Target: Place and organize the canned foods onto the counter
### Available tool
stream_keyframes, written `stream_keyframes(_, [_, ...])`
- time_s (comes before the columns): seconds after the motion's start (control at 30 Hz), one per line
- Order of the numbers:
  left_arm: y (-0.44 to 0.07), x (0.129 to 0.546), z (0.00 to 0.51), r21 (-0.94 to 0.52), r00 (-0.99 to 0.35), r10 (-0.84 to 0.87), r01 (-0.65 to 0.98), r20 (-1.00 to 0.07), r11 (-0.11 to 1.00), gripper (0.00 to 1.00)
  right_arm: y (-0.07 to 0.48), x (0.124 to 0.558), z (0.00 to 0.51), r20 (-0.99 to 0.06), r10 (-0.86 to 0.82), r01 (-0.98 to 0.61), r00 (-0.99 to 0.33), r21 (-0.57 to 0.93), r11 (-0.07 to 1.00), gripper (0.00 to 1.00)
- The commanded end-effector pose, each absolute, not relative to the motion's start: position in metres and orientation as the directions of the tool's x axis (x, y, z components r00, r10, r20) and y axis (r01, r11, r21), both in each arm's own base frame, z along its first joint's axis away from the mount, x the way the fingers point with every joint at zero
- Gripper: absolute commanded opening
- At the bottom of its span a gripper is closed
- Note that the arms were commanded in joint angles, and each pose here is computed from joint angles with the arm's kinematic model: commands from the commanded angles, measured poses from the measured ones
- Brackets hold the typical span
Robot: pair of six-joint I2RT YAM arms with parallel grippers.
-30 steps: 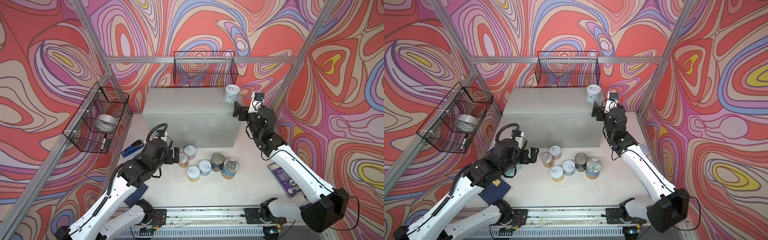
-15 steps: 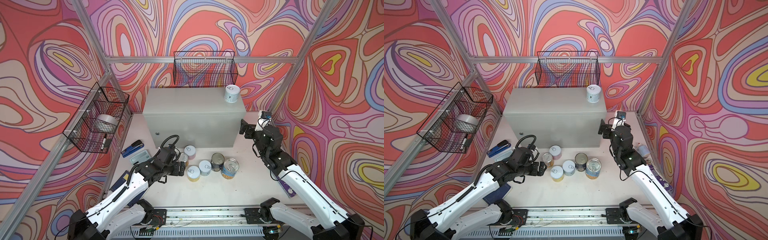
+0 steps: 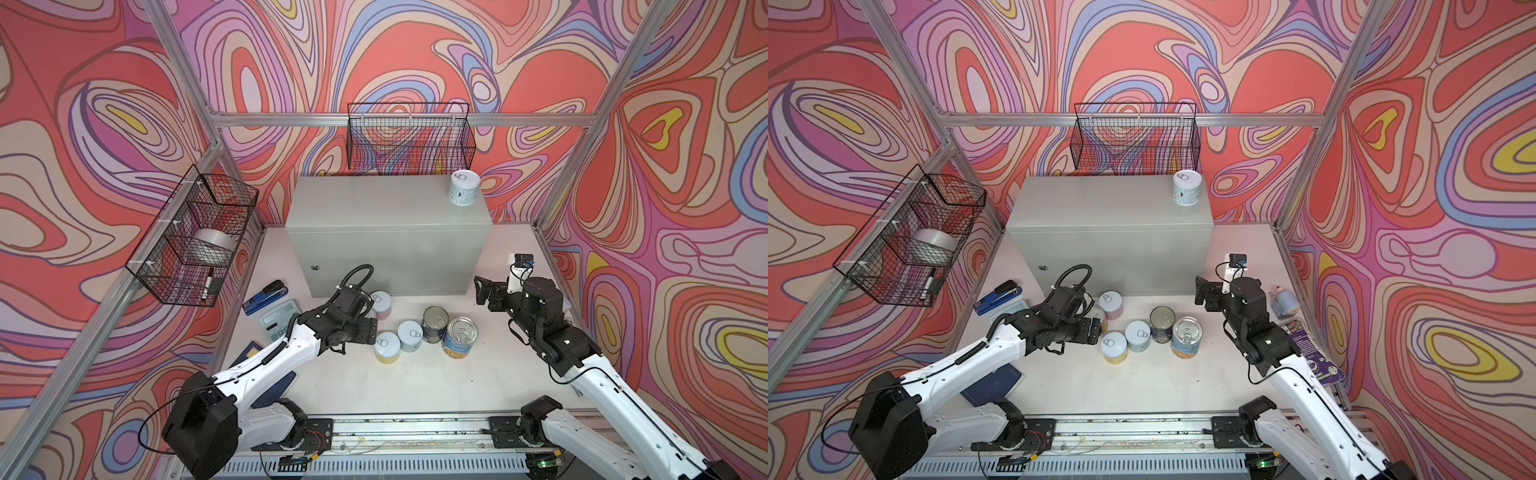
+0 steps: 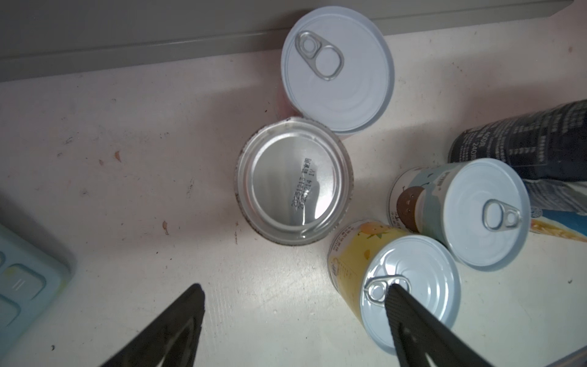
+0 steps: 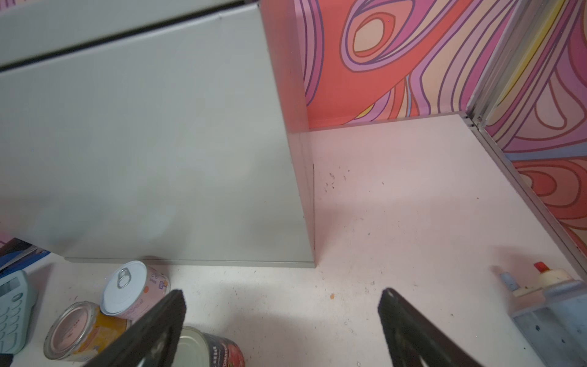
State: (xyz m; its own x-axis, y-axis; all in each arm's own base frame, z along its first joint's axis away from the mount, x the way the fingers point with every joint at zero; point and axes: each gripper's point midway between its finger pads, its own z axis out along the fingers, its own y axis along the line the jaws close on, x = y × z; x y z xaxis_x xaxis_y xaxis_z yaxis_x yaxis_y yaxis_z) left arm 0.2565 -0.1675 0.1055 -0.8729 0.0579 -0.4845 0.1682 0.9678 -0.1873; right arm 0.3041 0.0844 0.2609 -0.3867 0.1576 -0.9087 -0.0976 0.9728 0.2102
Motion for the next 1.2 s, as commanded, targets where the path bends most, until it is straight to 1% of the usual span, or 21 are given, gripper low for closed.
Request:
stream_keyframes(0.0, [-0.172,0.278,0.123,-0.184,-0.830,0.034,0.163,-0.557,0.969,0.90,0.085,0.295,0.246,-0.888,0.157,-0.101,-0.432,0.220,0.970,0.98])
stream_keyframes(0.03, [-0.172,0.280,0.122,-0.175,-0.830,0.037,0.161,-0.557,0.971,0.89,0.084,0.295,0.244,-0.886,0.157,-0.100,-0.436,0.221,0.970,0.97])
stream_keyframes(0.1, [-0.173,0.283,0.118,-0.158,-0.838,0.050,0.160,-0.544,0.974,0.82,0.084,0.293,0.241,-0.884,0.157,-0.102,-0.441,0.223,0.969,0.98])
stream_keyframes(0.3, [-0.169,0.286,0.108,-0.112,-0.857,0.058,0.133,-0.511,0.985,0.82,0.089,0.293,0.244,-0.883,0.140,-0.131,-0.448,0.220,0.967,0.97])
stream_keyframes(0.4, [-0.170,0.287,0.105,-0.113,-0.862,0.052,0.126,-0.505,0.986,0.80,0.096,0.292,0.247,-0.879,0.137,-0.163,-0.457,0.234,0.958,0.97])
stream_keyframes(0.57, [-0.177,0.289,0.098,-0.138,-0.867,0.052,0.138,-0.495,0.981,0.80,0.105,0.286,0.247,-0.864,0.146,-0.206,-0.483,0.273,0.940,0.95])
stream_keyframes(0.7, [-0.178,0.294,0.090,-0.123,-0.875,0.050,0.124,-0.482,0.985,0.80,0.104,0.281,0.240,-0.858,0.144,-0.206,-0.493,0.276,0.939,0.94])
stream_keyframes(0.73, [-0.178,0.296,0.089,-0.116,-0.875,0.048,0.119,-0.481,0.986,0.79,0.103,0.281,0.237,-0.857,0.143,-0.201,-0.496,0.273,0.941,0.92])
stream_keyframes(0.77, [-0.179,0.298,0.088,-0.113,-0.876,0.048,0.116,-0.480,0.987,0.75,0.103,0.280,0.235,-0.856,0.140,-0.198,-0.498,0.270,0.942,0.90])
stream_keyframes(0.8, [-0.180,0.299,0.086,-0.109,-0.877,0.054,0.120,-0.477,0.987,0.73,0.102,0.280,0.232,-0.854,0.137,-0.194,-0.502,0.266,0.944,0.90])
stream_keyframes(0.93, [-0.179,0.305,0.081,-0.078,-0.882,0.061,0.110,-0.468,0.991,0.73,0.105,0.281,0.223,-0.840,0.126,-0.199,-0.528,0.267,0.943,0.90])
stream_keyframes(1.0, [-0.180,0.307,0.080,-0.070,-0.884,0.068,0.112,-0.462,0.991,0.71,0.107,0.282,0.219,-0.835,0.124,-0.204,-0.536,0.271,0.941,0.90])
stream_keyframes(1.07, [-0.181,0.309,0.079,-0.063,-0.886,0.071,0.112,-0.459,0.992,0.65,0.110,0.284,0.215,-0.831,0.122,-0.211,-0.542,0.276,0.938,0.90])
stream_keyframes(1.13, [-0.180,0.311,0.080,-0.054,-0.887,0.072,0.108,-0.457,0.993,0.63,0.115,0.285,0.212,-0.825,0.120,-0.229,-0.552,0.289,0.930,0.90])
stream_keyframes(1.17, [-0.180,0.311,0.080,-0.048,-0.888,0.075,0.108,-0.455,0.993,0.59,0.119,0.287,0.212,-0.822,0.125,-0.238,-0.556,0.301,0.923,0.90])
